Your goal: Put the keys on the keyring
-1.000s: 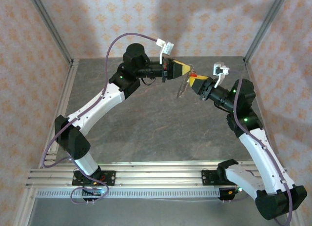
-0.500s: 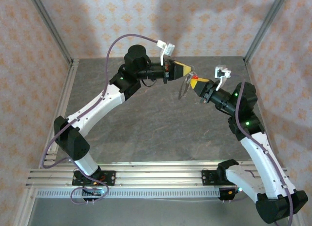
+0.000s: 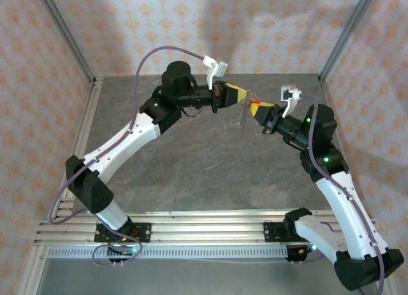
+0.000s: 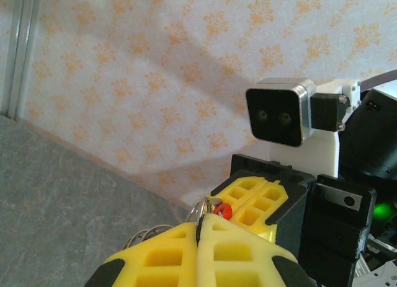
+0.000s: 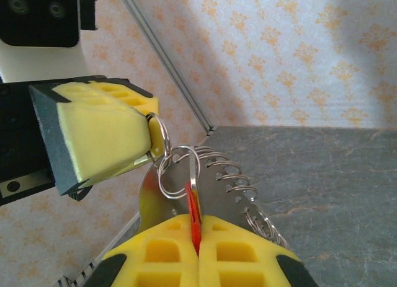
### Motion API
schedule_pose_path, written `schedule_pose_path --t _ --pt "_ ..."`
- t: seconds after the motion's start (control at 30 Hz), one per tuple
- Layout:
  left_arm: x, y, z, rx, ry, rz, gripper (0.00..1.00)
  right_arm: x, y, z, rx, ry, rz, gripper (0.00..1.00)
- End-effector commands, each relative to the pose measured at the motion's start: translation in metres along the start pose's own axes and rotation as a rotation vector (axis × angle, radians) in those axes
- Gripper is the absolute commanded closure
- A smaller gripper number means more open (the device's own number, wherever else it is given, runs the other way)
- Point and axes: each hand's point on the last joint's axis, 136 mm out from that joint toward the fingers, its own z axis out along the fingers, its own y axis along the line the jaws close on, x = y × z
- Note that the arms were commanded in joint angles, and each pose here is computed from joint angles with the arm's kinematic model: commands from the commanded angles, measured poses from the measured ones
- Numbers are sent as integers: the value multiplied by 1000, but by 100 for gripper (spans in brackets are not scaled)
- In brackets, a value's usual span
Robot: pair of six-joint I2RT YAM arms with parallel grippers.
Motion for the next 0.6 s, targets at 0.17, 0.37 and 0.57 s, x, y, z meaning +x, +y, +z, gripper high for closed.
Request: schedule_pose_path --t 0.17,0.37,0.57 --pt "-28 -16 -17 -24 -59 96 100 -23 7 5 -11 -6 -12 100" --pt "-26 -16 -13 -27 -43 99 100 -28 11 9 -32 -5 -11 100" --pt "-21 -15 -6 -24 -22 95 100 -27 17 13 -59 13 -9 100"
